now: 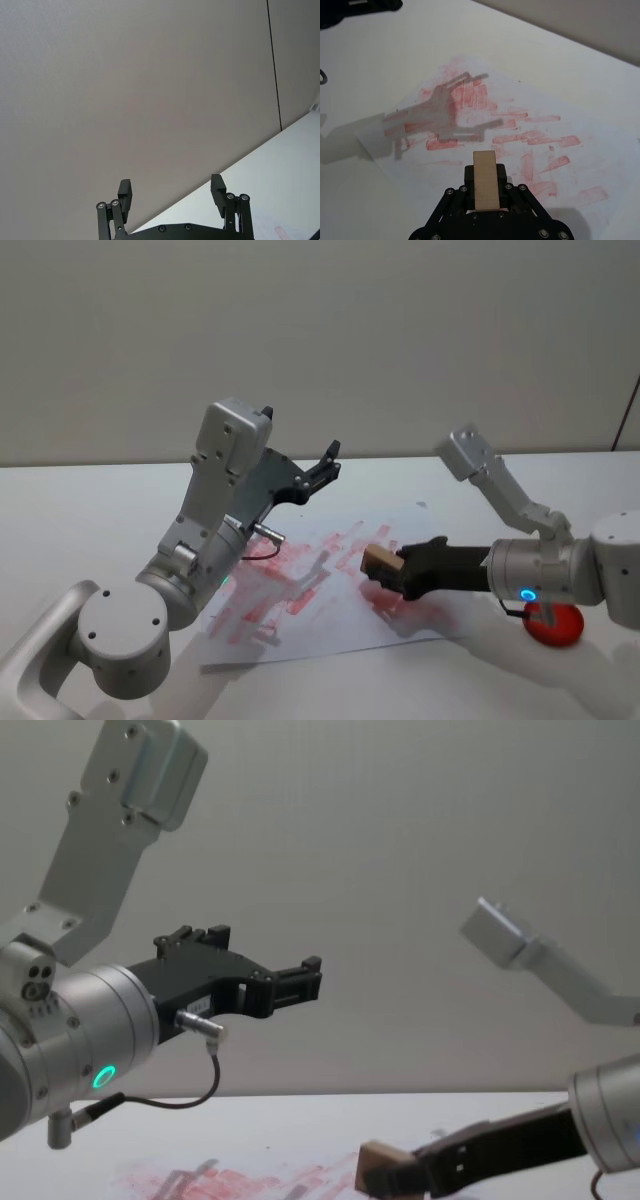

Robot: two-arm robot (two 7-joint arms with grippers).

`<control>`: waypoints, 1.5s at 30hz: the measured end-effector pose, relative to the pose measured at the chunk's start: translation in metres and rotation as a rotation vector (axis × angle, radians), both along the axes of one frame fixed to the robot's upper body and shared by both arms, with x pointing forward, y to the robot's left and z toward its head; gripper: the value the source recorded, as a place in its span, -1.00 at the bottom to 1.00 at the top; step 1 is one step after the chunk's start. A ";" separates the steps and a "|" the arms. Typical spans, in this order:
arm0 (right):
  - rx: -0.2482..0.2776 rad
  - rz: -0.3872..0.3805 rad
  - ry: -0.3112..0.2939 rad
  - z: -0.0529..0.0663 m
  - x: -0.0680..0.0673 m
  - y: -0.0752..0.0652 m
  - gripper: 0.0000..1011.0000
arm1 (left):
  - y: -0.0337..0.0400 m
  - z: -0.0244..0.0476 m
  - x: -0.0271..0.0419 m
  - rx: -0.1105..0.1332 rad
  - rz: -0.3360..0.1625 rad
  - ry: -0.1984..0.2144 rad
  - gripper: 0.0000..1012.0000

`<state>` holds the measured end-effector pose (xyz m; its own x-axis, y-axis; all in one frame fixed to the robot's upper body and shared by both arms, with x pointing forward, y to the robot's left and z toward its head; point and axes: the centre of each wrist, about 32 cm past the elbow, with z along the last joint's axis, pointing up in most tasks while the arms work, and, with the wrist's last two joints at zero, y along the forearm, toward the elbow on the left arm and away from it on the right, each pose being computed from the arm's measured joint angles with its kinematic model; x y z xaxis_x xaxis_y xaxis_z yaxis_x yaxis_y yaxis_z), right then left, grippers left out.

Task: Use the one hand to pick up the stamp and affix it onto the A4 paper.

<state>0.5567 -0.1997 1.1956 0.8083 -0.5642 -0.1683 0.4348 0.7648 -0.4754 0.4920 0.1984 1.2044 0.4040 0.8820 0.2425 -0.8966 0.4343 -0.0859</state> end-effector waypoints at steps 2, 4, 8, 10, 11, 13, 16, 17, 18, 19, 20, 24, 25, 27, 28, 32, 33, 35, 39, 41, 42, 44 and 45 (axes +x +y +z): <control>-0.013 0.012 0.023 -0.002 0.001 0.001 -0.57 | 0.0000 0.0000 0.0000 0.000 0.000 0.000 0.98; -0.023 0.020 0.043 -0.004 0.002 0.001 -0.57 | 0.0000 0.0000 0.0000 0.000 0.000 0.000 0.98; -0.037 0.032 0.068 -0.006 0.003 0.002 -0.57 | 0.0000 0.0000 0.0000 0.000 0.000 0.000 0.98; -0.042 0.036 0.076 -0.007 0.003 0.002 -0.57 | 0.0000 0.0000 0.0000 0.000 0.000 0.000 0.98; -0.046 0.039 0.083 -0.008 0.003 0.003 -0.57 | 0.0000 0.0000 0.0000 0.000 0.000 0.000 0.98; -0.053 0.042 0.089 -0.008 0.003 0.003 -0.57 | 0.0000 0.0000 0.0000 0.000 0.000 0.000 0.98; -0.060 0.045 0.093 -0.009 0.003 0.003 -0.57 | 0.0000 0.0000 0.0000 0.000 0.000 0.000 0.98; -0.065 0.047 0.094 -0.009 0.004 0.003 -0.57 | 0.0000 0.0000 0.0000 0.000 0.000 0.000 0.98; -0.068 0.048 0.095 -0.009 0.004 0.003 -0.57 | 0.0000 0.0000 0.0000 0.000 0.000 0.000 0.98; -0.073 0.050 0.096 -0.009 0.003 0.003 -0.57 | 0.0000 0.0000 0.0000 0.000 0.000 0.000 0.98; -0.073 0.050 0.096 -0.009 0.003 0.003 -0.57 | 0.0000 0.0000 0.0000 0.000 0.000 0.000 0.98; -0.087 0.057 0.100 -0.010 0.003 0.002 -0.57 | 0.0000 0.0000 0.0000 0.000 0.000 0.000 0.98; -0.089 0.058 0.101 -0.010 0.003 0.002 -0.57 | 0.0000 0.0000 0.0000 0.000 0.000 0.000 0.98; -0.093 0.061 0.104 -0.010 0.001 0.002 -0.57 | 0.0000 0.0000 0.0000 0.000 0.000 0.000 0.98; -0.095 0.062 0.105 -0.011 0.001 0.002 -0.57 | 0.0000 0.0000 0.0000 0.000 0.000 0.000 0.98; -0.103 0.067 0.107 -0.011 -0.002 0.002 -0.57 | 0.0000 0.0000 0.0000 0.000 0.000 0.000 0.98; -0.106 0.069 0.107 -0.011 -0.003 0.002 -0.57 | 0.0000 0.0000 0.0000 0.000 0.000 0.000 0.98; -0.108 0.071 0.107 -0.012 -0.003 0.002 -0.57 | 0.0000 0.0000 0.0000 0.000 0.000 0.000 0.98; -0.113 0.068 0.097 -0.012 -0.005 0.002 -0.57 | 0.0000 0.0000 0.0000 0.000 0.000 0.000 0.98; -0.114 0.066 0.091 -0.012 -0.006 0.003 -0.57 | 0.0000 0.0000 0.0000 0.000 0.000 0.000 0.98; -0.114 0.064 0.087 -0.013 -0.007 0.003 -0.57 | 0.0000 0.0000 0.0000 0.000 0.000 0.000 0.98; -0.116 0.057 0.072 -0.013 -0.007 0.003 -0.57 | 0.0000 0.0000 0.0000 0.000 0.000 0.000 0.98; -0.117 0.053 0.066 -0.012 -0.008 0.002 -0.57 | 0.0000 0.0000 0.0000 0.000 0.000 0.000 0.98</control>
<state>0.5491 -0.1975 1.1832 0.8271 -0.5395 -0.1576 0.3597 0.7235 -0.5891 0.4920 0.1984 1.2044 0.4040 0.8820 0.2425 -0.8967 0.4343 -0.0859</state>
